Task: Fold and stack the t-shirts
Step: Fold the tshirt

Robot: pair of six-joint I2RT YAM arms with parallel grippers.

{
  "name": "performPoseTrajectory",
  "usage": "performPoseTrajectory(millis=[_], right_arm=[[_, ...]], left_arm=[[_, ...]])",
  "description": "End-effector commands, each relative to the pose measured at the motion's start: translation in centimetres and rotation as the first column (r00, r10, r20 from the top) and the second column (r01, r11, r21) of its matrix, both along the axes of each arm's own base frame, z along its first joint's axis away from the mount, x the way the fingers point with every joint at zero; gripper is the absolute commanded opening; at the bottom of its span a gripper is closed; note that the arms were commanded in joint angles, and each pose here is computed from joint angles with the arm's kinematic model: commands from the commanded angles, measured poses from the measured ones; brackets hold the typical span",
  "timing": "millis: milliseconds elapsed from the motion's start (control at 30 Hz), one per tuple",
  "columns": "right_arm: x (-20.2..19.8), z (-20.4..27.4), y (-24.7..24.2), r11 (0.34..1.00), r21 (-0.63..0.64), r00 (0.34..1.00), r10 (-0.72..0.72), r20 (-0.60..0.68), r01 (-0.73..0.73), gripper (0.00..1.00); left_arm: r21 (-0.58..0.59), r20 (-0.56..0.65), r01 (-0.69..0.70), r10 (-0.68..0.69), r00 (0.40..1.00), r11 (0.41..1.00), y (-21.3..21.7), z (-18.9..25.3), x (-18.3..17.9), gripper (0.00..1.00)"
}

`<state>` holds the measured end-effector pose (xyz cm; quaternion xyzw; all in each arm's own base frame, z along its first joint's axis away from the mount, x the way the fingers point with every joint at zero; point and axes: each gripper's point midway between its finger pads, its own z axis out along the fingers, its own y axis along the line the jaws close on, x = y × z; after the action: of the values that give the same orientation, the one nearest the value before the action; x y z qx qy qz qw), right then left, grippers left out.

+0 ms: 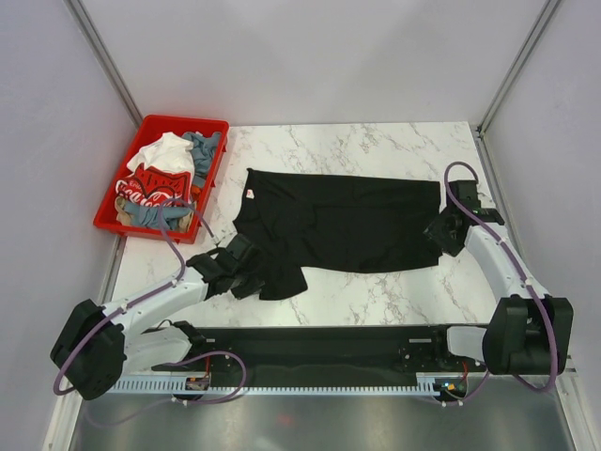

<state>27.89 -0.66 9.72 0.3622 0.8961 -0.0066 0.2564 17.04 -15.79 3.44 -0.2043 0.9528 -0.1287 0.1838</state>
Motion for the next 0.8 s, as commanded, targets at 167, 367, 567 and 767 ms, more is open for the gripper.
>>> performPoseTrajectory(millis=[167, 367, 567, 767], right_arm=[[-1.2, -2.3, -2.4, 0.987, 0.007, 0.986, -0.16, -0.045, 0.161, 0.52], [0.0, -4.2, -2.2, 0.985, 0.025, 0.983, -0.167, -0.08, 0.17, 0.5], [1.1, -5.1, -1.8, 0.981, 0.057, 0.979, -0.182, -0.094, 0.187, 0.49], [1.6, -5.8, -1.6, 0.979, 0.067, 0.977, -0.187, -0.099, 0.195, 0.48]], left_arm=[[-0.032, 0.097, -0.002, 0.005, 0.995, 0.999, -0.8, 2.6, 1.9, 0.02], [-0.04, 0.107, 0.103, -0.099, 0.989, 0.994, -1.2, 2.8, 1.0, 0.02], [-0.056, 0.108, 0.109, -0.103, 0.989, 0.992, -1.4, 2.5, 0.9, 0.02], [-0.067, 0.113, 0.116, -0.108, 0.988, 0.991, -1.7, 2.4, 1.0, 0.02]])
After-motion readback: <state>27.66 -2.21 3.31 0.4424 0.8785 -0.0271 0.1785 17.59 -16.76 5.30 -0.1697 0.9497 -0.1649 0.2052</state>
